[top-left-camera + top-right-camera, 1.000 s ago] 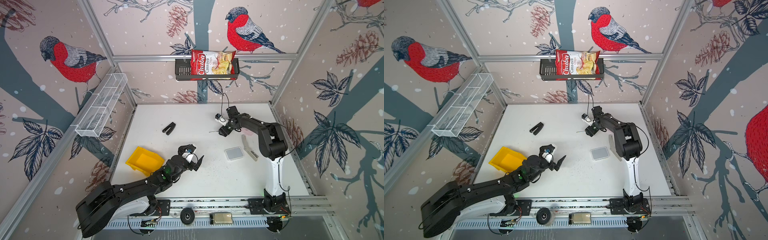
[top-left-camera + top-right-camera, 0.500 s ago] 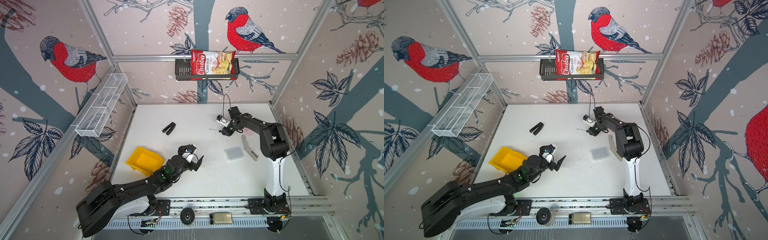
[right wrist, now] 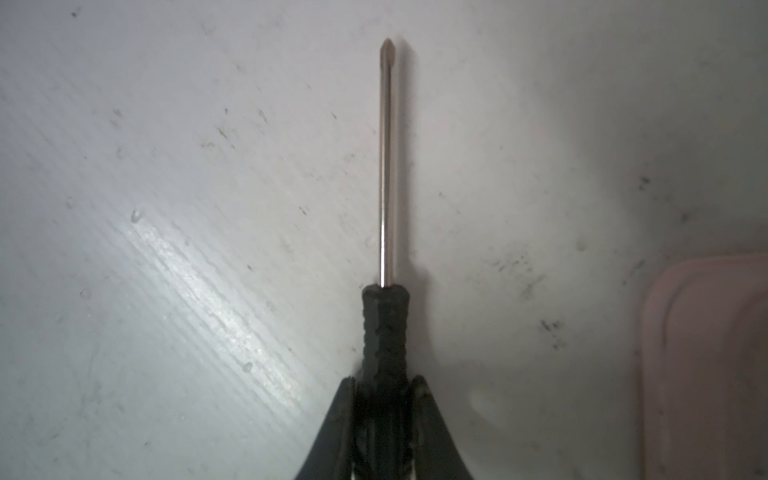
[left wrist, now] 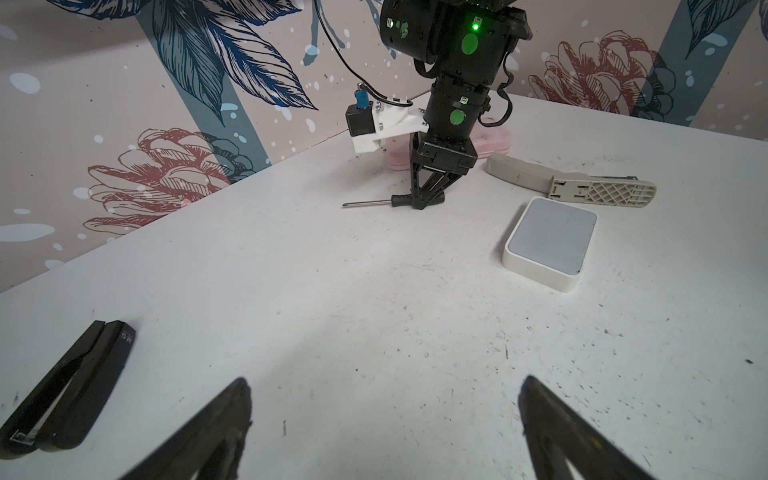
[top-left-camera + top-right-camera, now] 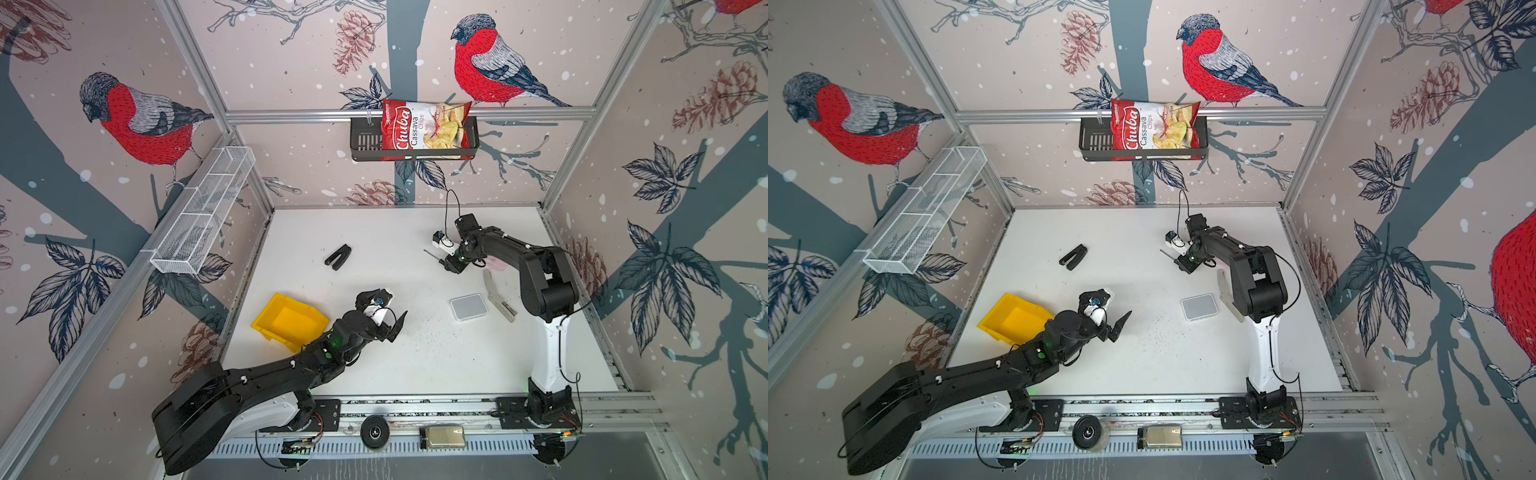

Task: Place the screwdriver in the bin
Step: 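Lower the right gripper onto the screwdriver handle and close it, then lift the screwdriver with the right gripper toward the open left gripper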

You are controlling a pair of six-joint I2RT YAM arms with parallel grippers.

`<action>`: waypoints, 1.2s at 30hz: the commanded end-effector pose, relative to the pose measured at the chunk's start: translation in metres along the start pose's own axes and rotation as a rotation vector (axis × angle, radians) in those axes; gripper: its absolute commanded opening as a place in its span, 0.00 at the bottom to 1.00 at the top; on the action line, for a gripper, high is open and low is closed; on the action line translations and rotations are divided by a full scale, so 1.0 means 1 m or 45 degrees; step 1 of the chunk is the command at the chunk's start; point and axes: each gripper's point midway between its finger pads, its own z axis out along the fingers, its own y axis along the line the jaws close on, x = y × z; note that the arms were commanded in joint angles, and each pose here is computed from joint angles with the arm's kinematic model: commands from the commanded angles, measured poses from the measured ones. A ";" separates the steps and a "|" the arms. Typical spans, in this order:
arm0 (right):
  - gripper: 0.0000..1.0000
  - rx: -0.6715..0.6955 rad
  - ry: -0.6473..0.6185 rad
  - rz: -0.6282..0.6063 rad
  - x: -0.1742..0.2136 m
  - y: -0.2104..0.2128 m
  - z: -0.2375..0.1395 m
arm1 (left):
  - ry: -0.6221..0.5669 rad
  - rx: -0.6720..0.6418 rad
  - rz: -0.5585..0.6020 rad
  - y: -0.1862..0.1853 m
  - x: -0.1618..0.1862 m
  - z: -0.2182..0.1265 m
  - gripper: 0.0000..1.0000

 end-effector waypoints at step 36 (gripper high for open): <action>0.00 -0.039 -0.614 -0.006 -0.090 0.128 -0.110 | -0.275 -0.118 -0.933 0.067 -0.081 -0.005 0.98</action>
